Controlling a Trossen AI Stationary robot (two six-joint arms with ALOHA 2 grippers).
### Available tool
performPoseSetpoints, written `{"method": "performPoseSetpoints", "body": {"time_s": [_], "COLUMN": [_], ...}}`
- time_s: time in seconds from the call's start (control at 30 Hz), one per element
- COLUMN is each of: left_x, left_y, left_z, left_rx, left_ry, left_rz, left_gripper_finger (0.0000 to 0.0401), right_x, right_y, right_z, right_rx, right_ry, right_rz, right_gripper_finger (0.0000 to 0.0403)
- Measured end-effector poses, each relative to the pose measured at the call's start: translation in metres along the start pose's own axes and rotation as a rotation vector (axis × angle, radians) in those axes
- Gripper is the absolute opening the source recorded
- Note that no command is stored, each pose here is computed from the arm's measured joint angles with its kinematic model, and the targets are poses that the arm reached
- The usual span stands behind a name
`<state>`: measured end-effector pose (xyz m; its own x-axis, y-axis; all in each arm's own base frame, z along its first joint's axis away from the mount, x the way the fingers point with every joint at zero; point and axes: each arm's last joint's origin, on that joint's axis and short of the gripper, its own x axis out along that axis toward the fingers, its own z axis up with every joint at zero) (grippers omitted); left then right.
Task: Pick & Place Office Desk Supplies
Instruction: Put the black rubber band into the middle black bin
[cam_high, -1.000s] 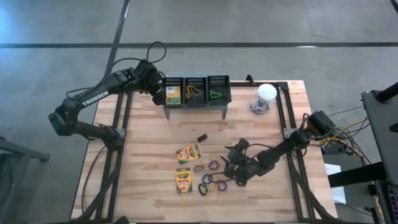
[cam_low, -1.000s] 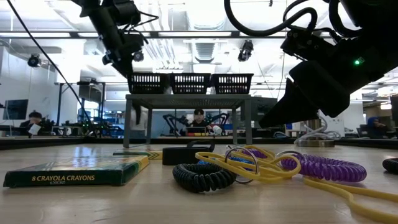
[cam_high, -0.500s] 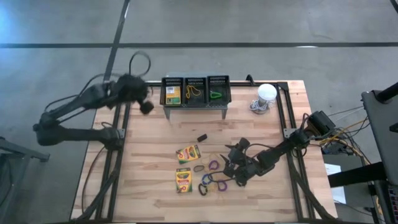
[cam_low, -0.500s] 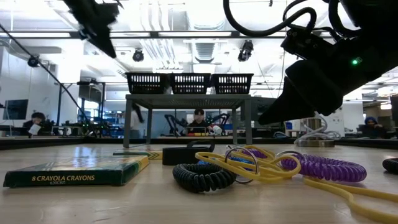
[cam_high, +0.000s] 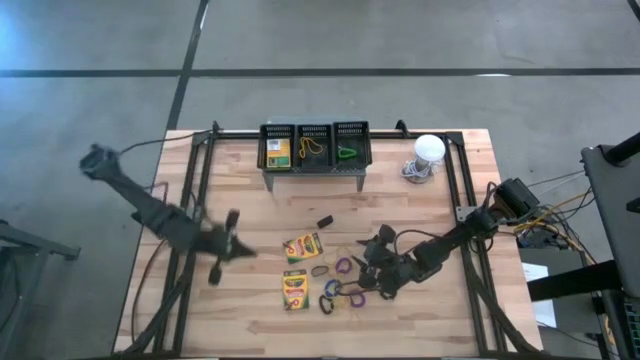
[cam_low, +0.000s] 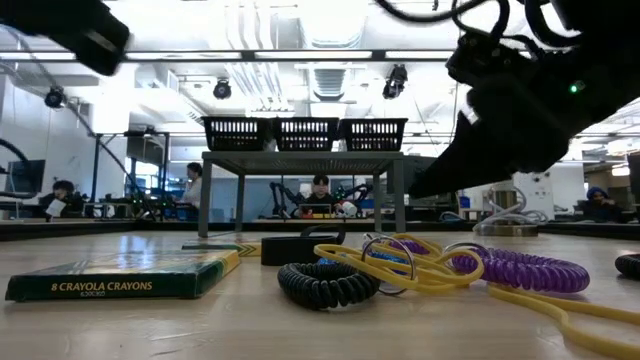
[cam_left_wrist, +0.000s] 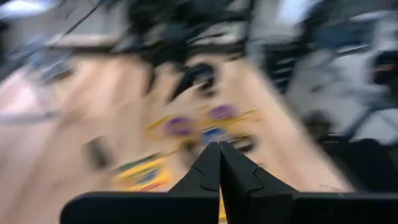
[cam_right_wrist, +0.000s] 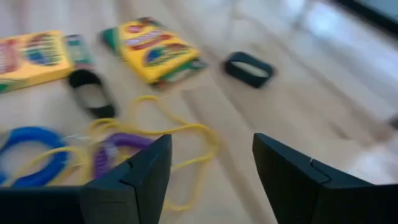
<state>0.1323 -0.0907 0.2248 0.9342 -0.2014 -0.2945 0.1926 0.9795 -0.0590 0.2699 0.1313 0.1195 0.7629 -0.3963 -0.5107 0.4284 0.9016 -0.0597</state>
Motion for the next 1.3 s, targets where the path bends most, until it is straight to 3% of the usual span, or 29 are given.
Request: {"method": "performPoseSetpoints", "body": {"time_s": [0.13,0.3,0.57,0.8,0.97,1.1,1.3], "left_x": [-0.004,0.000,0.031,0.060,0.076,0.086,0.090], "left_y": [-0.034,-0.051,-0.057,-0.058,-0.063,-0.066,-0.067], "left_z": [-0.024,-0.047,-0.069,-0.078,-0.070,-0.061,-0.053], "left_rx": [0.070,0.108,0.196,0.335,0.350,0.308,0.302], "left_ry": [-0.103,-0.083,0.043,0.140,0.131,0.111,0.103], "left_rz": [-0.089,-0.013,0.095,0.176,0.193,0.209,0.196], "left_gripper_finger": [0.0001,0.0001,0.0006,0.0007,0.0007,0.0007,0.0012], "right_x": [0.004,0.021,0.048,0.072,0.081,0.084,0.087], "right_y": [0.008,0.020,0.038,0.063,0.080,0.090,0.088], "right_z": [0.001,-0.003,0.000,0.005,0.017,0.031,0.044], "right_rx": [-0.050,-0.110,-0.161,-0.320,-0.332,-0.349,-0.288], "right_ry": [-0.011,-0.057,-0.144,-0.176,-0.133,-0.086,0.063], "right_rz": [0.096,0.257,0.467,0.455,0.447,0.432,0.380], "right_gripper_finger": [0.0197,0.0177,0.0147,0.0070,0.0026,0.0010,0.0019]}}
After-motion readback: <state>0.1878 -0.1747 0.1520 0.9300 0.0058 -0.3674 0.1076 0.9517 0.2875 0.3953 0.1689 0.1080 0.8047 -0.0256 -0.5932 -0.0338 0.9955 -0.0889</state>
